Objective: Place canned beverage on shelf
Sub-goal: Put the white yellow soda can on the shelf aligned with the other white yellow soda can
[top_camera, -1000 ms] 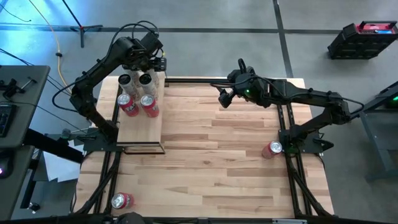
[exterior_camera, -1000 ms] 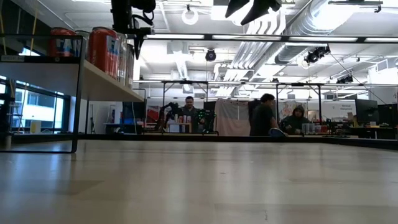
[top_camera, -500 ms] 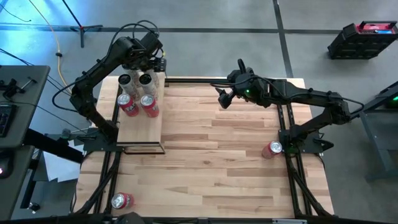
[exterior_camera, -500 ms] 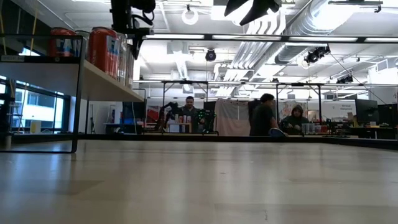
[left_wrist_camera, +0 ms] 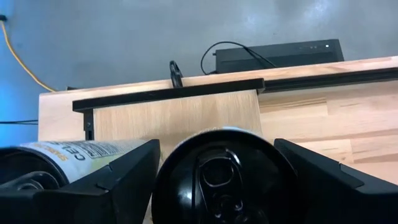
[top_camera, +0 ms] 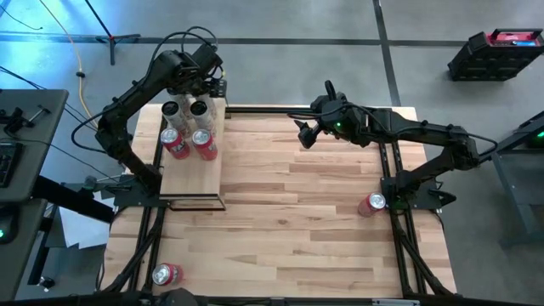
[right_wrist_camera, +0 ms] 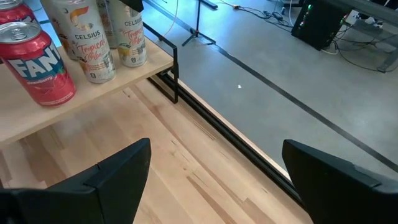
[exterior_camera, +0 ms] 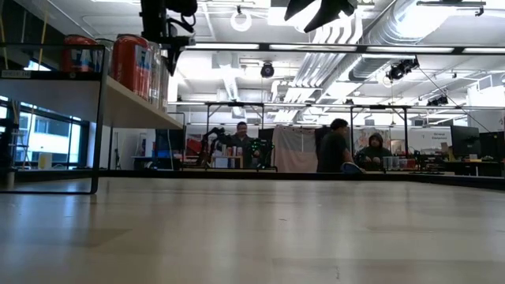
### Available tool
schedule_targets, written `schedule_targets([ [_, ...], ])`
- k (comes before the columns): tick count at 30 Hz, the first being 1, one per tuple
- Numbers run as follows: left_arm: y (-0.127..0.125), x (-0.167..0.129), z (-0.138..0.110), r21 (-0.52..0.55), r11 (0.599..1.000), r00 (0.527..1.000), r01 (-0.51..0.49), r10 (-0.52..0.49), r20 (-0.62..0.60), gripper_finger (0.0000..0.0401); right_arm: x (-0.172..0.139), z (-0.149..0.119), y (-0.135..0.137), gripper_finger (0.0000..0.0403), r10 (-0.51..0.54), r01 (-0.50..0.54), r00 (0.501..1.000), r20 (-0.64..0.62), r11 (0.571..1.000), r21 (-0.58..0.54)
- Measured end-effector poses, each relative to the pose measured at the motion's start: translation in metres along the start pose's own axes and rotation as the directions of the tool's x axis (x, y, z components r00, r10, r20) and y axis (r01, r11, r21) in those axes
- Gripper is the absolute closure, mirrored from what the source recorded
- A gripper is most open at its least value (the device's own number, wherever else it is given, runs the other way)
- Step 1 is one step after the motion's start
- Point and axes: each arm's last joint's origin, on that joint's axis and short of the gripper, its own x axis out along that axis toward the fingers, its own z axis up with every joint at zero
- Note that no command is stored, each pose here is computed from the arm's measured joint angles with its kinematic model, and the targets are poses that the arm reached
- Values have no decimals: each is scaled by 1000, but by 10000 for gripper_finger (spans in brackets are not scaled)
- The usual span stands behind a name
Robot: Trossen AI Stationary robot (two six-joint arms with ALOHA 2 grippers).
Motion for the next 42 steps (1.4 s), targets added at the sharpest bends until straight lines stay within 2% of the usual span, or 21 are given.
schedule_targets([
  [29, 3, 0, -1, 16, 998, 997, 54, -52, -63, 96, 0, 1, 0, 55, 1, -1, 1000, 6, 1000, 22],
  [42, 9, 4, 8, 75, 995, 997, 66, -63, -38, 96, 0, 1, 0, 55, 1, -1, 1000, 7, 999, 38],
])
